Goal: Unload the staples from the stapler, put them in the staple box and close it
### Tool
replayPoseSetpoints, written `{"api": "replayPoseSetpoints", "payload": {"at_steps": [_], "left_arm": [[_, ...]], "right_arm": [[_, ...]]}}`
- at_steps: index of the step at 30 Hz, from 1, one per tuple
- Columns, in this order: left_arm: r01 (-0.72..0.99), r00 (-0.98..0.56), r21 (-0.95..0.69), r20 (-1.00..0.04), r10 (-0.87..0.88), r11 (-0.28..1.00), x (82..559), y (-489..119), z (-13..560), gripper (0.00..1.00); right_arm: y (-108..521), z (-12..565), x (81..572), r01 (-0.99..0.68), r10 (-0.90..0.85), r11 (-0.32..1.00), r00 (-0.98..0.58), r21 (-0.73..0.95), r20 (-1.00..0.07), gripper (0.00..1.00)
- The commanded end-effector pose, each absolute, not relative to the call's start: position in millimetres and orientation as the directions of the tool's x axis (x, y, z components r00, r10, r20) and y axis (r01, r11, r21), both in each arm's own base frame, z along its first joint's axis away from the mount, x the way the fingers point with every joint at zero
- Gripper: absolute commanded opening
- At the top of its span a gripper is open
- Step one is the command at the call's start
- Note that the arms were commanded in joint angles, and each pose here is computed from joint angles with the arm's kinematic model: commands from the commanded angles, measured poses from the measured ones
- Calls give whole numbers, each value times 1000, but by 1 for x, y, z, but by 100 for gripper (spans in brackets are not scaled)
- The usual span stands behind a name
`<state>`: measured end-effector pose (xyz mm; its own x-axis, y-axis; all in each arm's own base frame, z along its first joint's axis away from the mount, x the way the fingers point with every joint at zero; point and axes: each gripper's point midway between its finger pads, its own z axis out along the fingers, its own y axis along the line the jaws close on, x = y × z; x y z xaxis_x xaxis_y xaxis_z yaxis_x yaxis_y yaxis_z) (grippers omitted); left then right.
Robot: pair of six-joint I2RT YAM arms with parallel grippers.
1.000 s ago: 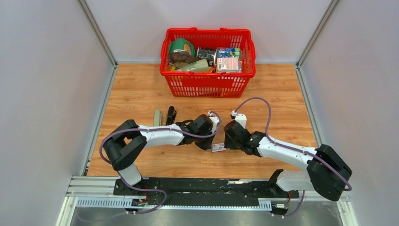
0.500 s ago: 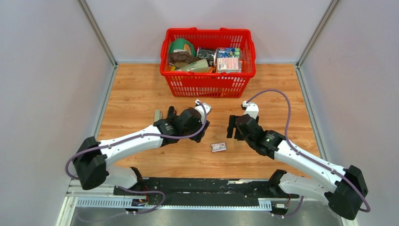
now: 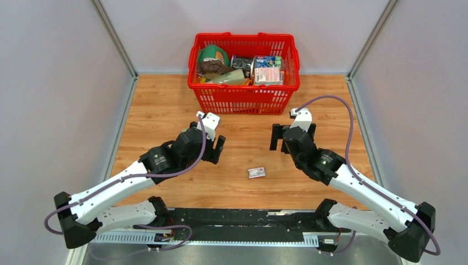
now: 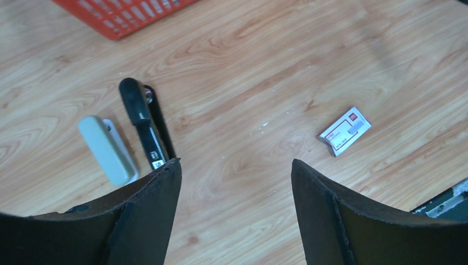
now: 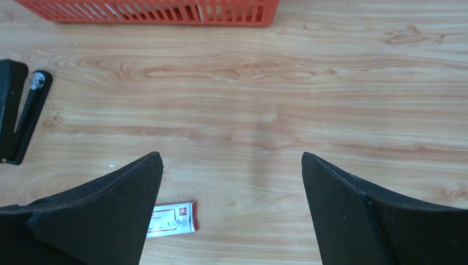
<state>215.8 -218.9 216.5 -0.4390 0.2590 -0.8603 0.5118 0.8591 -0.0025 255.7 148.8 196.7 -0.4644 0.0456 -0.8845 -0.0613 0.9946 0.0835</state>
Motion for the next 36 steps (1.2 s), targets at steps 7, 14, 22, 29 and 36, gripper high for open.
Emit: {"api": "replayPoseSetpoints", "payload": {"at_steps": [7,14,22,29,36], "left_arm": [[425,-356,77,-902,245,902,212,-171,275,80],[405,-262,100,-940,220,909,211,-154,314,80],[393,-190,137,-955,226,909,211,-141,339,80],[375,-123,161,-967,221,913,213,-135,357,80],[377,-95,161,-973,211,912,211,-131,371,80]], "right_arm": [[134,252,278,79,113,993,-330,91,-937,100],[123,268,286,190,127,979,-308,70,-943,100],[129,291,285,144,131,985,-292,92,-947,100],[119,314,281,143,143,984,-240,110,-960,100],[119,316,283,164,159,979,-234,122,-959,100]]}}
